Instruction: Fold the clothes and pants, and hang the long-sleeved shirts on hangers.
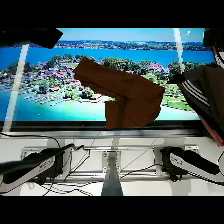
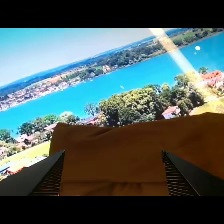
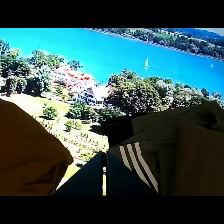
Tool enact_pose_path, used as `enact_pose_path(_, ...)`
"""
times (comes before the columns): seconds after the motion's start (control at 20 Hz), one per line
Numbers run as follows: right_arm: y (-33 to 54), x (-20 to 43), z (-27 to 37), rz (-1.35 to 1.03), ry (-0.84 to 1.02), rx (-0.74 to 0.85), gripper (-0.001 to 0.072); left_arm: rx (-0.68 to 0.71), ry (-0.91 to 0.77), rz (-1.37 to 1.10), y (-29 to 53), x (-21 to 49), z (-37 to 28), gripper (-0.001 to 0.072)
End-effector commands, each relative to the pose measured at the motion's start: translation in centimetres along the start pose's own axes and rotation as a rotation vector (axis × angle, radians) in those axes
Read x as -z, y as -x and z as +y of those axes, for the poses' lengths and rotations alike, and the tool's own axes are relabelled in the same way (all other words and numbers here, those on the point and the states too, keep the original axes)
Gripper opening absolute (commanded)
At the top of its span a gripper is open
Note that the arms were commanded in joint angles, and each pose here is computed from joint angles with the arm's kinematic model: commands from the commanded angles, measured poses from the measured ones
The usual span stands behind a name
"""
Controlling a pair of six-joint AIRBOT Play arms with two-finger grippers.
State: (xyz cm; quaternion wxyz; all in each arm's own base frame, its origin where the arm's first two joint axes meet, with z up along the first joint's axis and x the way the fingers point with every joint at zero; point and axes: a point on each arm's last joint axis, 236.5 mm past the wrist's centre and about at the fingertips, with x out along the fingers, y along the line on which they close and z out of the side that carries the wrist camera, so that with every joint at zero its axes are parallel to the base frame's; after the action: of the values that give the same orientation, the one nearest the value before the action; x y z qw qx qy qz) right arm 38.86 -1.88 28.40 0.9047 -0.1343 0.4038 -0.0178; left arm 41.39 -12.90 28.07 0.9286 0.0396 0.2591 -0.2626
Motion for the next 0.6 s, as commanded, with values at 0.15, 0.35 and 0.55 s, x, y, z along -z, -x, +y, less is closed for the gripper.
enact_pose_path(0.15, 0.05, -0.03, -0.01, -0.002, -0.001, 0.000, 0.0018, -0.001, 0.000, 0.000, 0.02, 0.00, 0.05, 0.0698)
enact_pose_path(0.35, 0.05, -0.03, -0.01, -0.002, -0.001, 0.000, 0.0018, -0.001, 0.000, 0.000, 0.02, 0.00, 0.05, 0.0698)
enact_pose_path(0.55, 0.05, -0.16, 0.09, -0.007, -0.002, -0.005, 0.0018, -0.001, 0.000, 0.000, 0.02, 0.00, 0.05, 0.0698)
